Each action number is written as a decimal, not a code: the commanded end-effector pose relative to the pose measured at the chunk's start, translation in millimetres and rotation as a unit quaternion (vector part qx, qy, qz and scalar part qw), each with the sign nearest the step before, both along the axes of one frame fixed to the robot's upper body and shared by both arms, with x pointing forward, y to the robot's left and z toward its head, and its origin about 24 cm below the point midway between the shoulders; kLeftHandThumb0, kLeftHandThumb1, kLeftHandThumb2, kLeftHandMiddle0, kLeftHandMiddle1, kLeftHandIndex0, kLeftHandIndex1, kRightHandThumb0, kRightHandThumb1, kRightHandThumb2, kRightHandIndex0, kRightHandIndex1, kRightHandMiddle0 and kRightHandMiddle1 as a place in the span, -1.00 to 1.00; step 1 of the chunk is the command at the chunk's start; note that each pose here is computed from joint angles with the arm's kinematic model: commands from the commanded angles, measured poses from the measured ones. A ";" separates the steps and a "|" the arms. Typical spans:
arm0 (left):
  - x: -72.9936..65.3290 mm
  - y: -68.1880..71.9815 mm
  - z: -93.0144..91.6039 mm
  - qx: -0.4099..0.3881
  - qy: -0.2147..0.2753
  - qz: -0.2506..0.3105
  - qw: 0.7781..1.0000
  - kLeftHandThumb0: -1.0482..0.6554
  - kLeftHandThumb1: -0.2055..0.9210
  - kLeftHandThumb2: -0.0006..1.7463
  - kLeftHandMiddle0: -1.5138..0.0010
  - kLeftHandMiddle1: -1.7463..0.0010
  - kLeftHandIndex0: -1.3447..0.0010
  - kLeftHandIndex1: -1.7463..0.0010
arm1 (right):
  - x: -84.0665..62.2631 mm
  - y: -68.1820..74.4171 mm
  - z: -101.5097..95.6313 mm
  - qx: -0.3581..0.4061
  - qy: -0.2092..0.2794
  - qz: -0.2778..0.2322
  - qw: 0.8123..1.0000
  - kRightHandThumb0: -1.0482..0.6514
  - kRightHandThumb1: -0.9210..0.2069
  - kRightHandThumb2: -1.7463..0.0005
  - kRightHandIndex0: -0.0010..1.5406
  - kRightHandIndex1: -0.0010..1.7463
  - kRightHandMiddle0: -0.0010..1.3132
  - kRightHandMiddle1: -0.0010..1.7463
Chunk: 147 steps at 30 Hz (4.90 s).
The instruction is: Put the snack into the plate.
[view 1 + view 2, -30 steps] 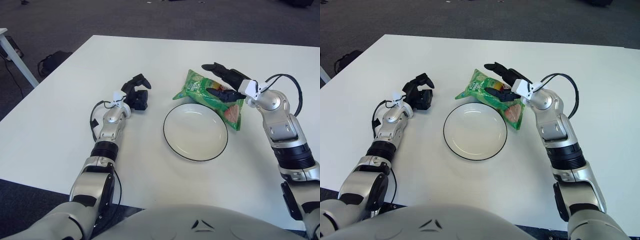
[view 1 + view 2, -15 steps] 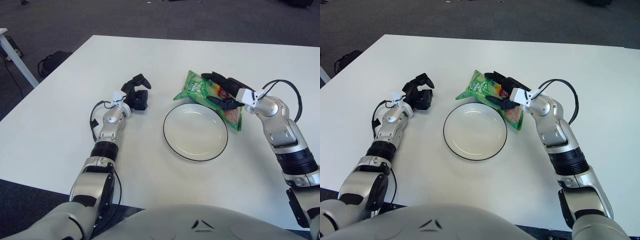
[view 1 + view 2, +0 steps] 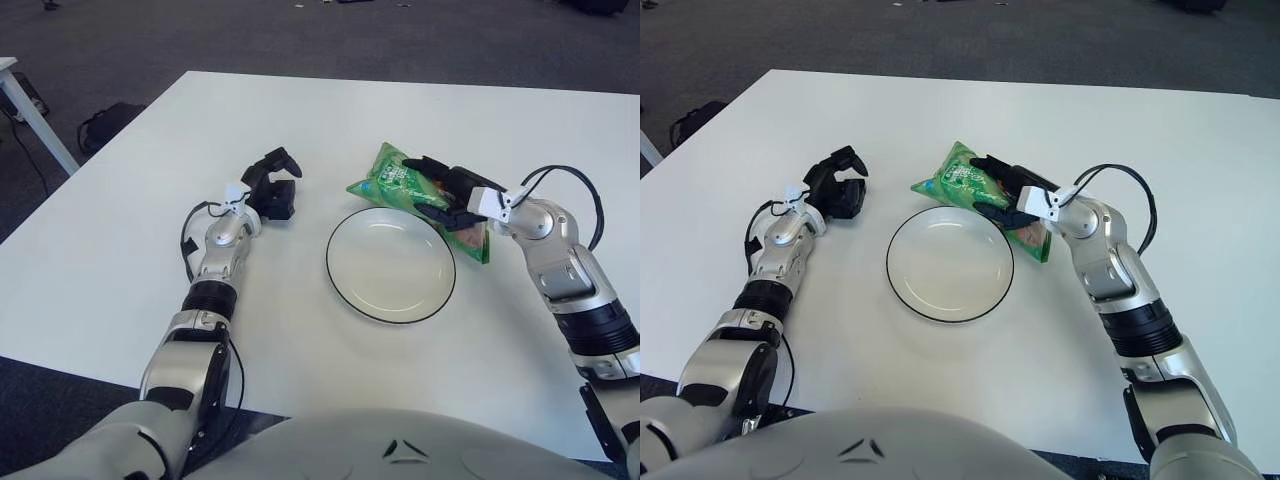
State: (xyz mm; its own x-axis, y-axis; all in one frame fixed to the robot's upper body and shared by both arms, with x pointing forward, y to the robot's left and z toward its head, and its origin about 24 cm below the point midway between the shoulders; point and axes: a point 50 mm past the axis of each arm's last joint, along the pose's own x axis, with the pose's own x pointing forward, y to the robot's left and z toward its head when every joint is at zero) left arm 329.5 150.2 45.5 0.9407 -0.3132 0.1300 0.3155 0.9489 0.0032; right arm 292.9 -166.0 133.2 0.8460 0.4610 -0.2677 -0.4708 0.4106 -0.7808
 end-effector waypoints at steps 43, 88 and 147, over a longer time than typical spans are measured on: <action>-26.9 3.5 -42.9 -0.009 0.048 -0.005 0.999 -0.32 -0.01 0.46 -0.62 -1.00 0.13 -1.00 | 9.8 -70.3 -29.4 -0.165 -0.005 -0.145 0.976 -1.00 -1.00 -0.04 -1.00 -1.00 -1.00 -0.84; -28.2 3.3 -43.7 -0.019 0.038 -0.009 0.999 -0.31 -0.01 0.46 -0.61 -1.00 0.14 -1.00 | 18.8 -117.7 -72.4 -0.223 -0.172 -0.238 0.929 0.80 0.16 -0.58 -0.17 1.00 0.28 1.00; -21.7 -1.0 -45.4 -0.010 0.066 -0.002 0.998 -0.32 -0.02 0.46 -0.63 -1.00 0.13 -1.00 | 10.6 -20.2 104.0 0.113 -0.401 -0.106 0.903 0.89 0.44 -0.79 0.01 1.00 0.62 1.00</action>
State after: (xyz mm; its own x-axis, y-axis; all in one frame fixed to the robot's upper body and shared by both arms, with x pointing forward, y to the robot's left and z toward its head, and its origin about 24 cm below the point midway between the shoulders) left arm 332.5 151.4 48.0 0.9263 -0.3279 0.1859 0.3323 0.9432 0.0078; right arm 302.8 -194.3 223.0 0.8548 0.1675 0.4911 0.3020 0.6090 -0.7334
